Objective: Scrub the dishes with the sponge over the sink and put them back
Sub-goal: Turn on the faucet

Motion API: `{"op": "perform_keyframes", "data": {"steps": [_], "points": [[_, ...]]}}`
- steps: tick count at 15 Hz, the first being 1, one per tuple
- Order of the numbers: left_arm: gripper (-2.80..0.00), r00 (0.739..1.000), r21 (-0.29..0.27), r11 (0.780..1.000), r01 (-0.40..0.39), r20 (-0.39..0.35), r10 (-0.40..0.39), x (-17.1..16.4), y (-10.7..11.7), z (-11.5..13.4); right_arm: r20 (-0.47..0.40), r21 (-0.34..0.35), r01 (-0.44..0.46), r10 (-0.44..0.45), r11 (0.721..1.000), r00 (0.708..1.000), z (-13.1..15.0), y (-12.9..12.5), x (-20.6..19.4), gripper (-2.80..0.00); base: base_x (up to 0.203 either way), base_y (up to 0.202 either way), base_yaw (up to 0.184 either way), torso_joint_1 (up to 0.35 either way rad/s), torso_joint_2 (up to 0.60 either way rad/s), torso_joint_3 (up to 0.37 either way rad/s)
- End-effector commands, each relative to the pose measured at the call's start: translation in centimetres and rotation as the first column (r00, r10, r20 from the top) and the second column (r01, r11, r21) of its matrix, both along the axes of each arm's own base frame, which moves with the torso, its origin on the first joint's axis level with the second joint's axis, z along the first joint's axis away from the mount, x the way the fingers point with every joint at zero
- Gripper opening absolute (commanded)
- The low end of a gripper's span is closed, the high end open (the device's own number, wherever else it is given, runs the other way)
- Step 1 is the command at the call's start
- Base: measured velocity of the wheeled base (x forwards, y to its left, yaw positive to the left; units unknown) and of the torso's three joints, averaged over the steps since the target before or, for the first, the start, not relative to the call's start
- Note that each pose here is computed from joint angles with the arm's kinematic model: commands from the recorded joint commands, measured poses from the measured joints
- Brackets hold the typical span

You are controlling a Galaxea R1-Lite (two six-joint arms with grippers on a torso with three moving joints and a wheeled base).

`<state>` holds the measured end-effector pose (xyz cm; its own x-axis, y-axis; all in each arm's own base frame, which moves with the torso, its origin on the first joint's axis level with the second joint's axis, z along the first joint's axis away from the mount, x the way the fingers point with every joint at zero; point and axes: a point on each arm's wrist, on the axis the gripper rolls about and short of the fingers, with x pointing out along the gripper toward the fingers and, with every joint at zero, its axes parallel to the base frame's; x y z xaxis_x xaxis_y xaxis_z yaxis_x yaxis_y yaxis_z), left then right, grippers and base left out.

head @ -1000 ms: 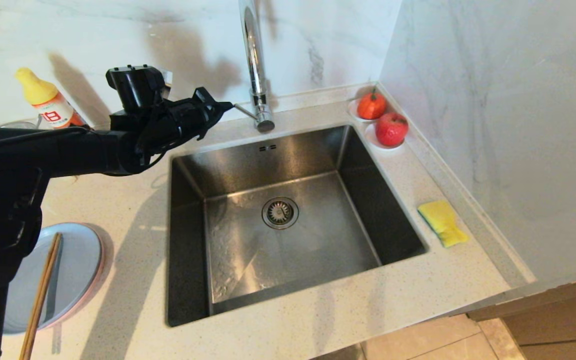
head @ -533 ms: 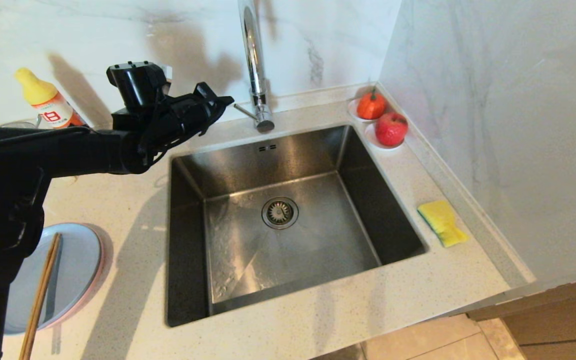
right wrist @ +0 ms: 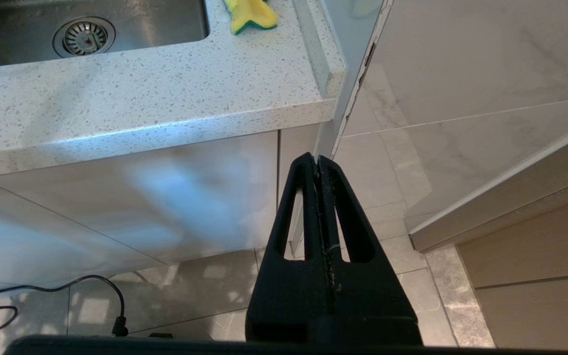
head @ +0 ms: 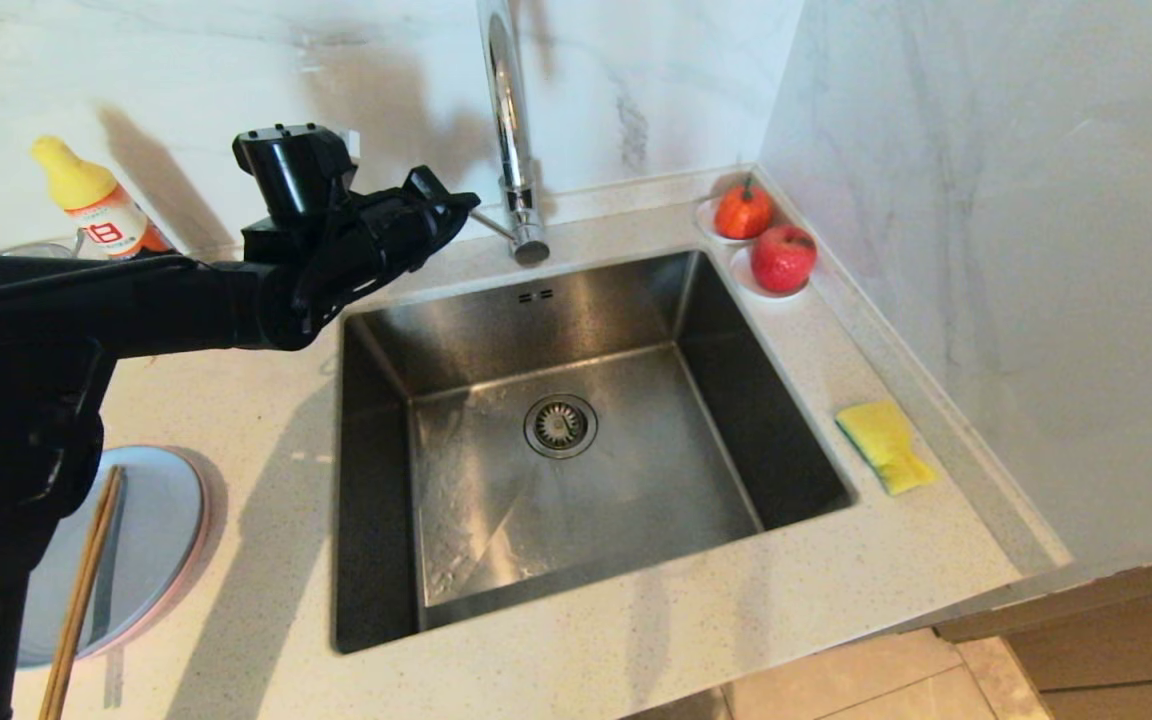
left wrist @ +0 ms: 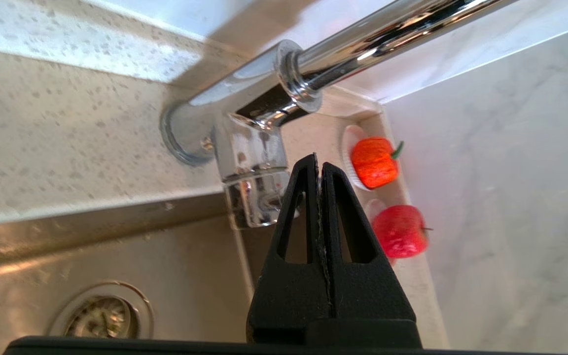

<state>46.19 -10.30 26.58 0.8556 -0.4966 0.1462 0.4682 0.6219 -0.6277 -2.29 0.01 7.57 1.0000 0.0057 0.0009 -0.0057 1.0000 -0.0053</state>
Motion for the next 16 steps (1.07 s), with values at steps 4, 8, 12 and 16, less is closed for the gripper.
{"op": "perform_keyframes", "data": {"steps": [4,8,12,16], "points": [[-2.80,1.000,0.009,1.000,0.002,-0.021,-0.002,0.6,-0.2,-1.2,-0.001,0.001,0.000,0.000,1.000,1.000,0.0,0.0,0.0,-2.80,0.000,0.000,0.000,0.000,0.00,0.000],[-2.80,1.000,0.005,1.000,0.006,-0.014,-0.006,0.4,-0.1,-0.8,0.001,0.001,0.000,0.000,1.000,1.000,0.0,0.0,0.0,-2.80,0.000,0.000,0.000,0.000,0.00,0.000],[-2.80,0.999,0.004,1.000,0.002,-0.033,-0.001,-0.2,-0.6,-0.8,-0.001,-0.001,0.000,0.000,1.000,1.000,0.0,0.0,0.0,-2.80,0.000,0.000,0.000,0.000,0.00,0.000],[-2.80,0.997,0.012,1.000,-0.012,-0.073,0.013,-0.8,-1.4,-1.7,0.001,-0.001,0.000,0.000,1.000,1.000,0.0,0.0,0.0,-2.80,0.000,0.000,0.000,0.000,0.00,0.000]]}}
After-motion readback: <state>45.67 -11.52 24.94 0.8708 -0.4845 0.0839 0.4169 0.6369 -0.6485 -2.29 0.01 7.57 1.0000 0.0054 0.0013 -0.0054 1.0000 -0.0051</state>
